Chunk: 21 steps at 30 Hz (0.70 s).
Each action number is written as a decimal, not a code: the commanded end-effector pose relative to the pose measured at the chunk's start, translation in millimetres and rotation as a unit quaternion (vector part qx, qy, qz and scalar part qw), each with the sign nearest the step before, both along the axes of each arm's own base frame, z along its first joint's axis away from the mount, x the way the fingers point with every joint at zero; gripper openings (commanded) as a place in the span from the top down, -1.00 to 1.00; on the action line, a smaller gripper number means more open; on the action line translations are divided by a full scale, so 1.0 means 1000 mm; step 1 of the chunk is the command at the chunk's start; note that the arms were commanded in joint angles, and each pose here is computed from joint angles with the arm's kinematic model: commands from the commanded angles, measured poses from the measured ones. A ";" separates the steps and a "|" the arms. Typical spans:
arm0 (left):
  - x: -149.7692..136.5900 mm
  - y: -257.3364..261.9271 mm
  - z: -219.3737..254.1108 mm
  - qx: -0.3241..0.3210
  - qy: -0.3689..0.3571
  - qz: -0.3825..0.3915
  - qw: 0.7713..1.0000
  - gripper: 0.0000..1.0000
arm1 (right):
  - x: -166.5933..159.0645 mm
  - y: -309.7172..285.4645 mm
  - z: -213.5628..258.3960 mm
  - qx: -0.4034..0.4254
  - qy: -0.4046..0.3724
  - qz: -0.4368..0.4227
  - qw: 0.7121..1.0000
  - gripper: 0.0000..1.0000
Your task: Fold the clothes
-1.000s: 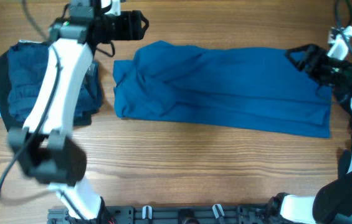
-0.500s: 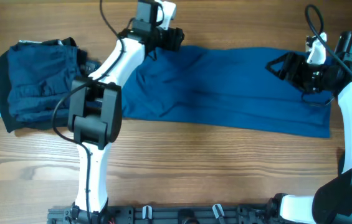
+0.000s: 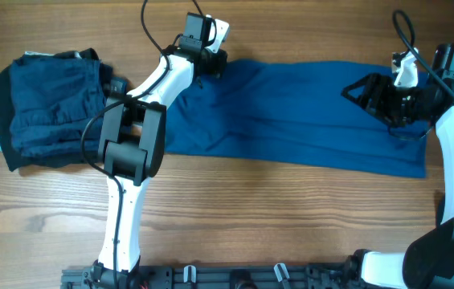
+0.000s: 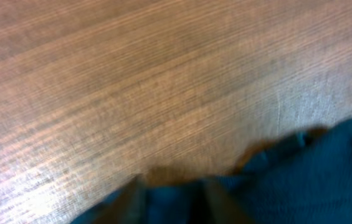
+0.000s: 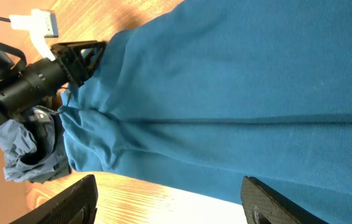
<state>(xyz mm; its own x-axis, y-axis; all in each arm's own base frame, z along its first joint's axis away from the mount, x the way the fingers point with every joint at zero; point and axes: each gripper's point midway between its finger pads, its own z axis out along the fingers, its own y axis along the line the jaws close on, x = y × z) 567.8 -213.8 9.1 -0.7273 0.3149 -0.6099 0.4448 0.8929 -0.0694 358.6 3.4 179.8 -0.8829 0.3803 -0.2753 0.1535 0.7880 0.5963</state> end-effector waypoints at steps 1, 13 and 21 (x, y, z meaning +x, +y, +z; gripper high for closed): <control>-0.008 0.003 -0.005 0.013 0.020 -0.004 1.000 0.92 | 0.001 -0.001 -0.002 -0.002 0.008 -0.002 1.000 -0.47; -0.033 0.014 0.099 0.016 0.002 0.005 1.000 0.92 | 0.001 -0.001 -0.002 -0.006 0.008 -0.001 1.000 -0.48; -0.132 0.034 0.059 0.050 0.228 0.012 0.972 0.59 | 0.002 -0.006 -0.005 -0.021 0.010 -0.007 1.000 -0.48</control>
<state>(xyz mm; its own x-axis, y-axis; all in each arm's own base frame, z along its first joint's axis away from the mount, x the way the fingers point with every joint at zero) 468.0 -178.8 77.7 -0.8833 0.3456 -0.3167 0.3951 0.9125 -0.1061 356.2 -0.2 176.3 -0.8839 0.3833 -0.2679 0.1725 0.7997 0.5751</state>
